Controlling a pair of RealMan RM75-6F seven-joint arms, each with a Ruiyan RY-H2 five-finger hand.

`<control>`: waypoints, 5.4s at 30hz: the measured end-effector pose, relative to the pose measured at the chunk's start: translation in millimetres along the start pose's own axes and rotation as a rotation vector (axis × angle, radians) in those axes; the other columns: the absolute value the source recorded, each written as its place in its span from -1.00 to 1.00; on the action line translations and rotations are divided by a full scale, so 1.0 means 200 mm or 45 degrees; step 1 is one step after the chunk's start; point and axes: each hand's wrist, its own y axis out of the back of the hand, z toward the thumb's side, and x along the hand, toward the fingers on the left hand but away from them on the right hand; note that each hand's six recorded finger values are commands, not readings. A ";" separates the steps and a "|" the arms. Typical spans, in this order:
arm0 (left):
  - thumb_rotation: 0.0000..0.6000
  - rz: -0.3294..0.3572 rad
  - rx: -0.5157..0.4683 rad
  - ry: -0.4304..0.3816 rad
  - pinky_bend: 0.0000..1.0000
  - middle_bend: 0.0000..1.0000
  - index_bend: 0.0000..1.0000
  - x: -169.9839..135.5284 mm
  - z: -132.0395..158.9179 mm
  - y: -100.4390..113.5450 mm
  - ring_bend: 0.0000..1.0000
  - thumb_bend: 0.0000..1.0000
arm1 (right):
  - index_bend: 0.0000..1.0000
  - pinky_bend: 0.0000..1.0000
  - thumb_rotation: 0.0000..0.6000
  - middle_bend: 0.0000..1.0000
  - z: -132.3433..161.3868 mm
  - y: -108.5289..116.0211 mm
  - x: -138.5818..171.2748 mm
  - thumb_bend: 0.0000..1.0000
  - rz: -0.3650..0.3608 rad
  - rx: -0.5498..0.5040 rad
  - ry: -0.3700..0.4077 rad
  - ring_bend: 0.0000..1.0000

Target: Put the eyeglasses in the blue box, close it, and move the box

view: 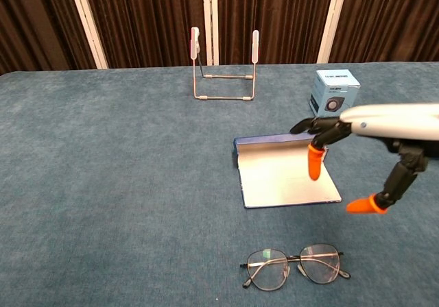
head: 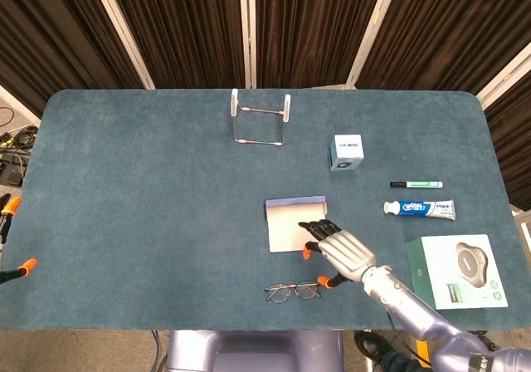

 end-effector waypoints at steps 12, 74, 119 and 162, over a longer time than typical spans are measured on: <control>1.00 -0.005 0.006 0.001 -1.00 -1.00 -1.00 0.01 0.00 -0.01 -1.00 -1.00 | -0.11 -1.00 1.00 -1.00 0.12 -0.25 -0.14 -0.57 0.143 0.129 0.015 -1.00; 1.00 -0.032 0.023 0.016 -1.00 -1.00 -1.00 0.03 0.00 -0.04 -1.00 -1.00 | 0.26 -1.00 1.00 -0.96 0.12 -0.33 -0.20 -0.26 0.133 0.099 -0.011 -1.00; 1.00 -0.057 -0.003 0.085 -1.00 -1.00 -1.00 0.08 -0.08 -0.05 -1.00 -1.00 | 0.20 -1.00 1.00 -0.97 -0.17 0.06 -0.67 -0.24 -0.229 0.052 -0.330 -1.00; 1.00 -0.065 -0.001 0.081 -1.00 -1.00 -1.00 0.09 -0.07 -0.06 -1.00 -1.00 | -0.73 -1.00 1.00 -1.00 -0.16 -0.02 -0.73 -0.87 -0.244 0.254 -0.287 -1.00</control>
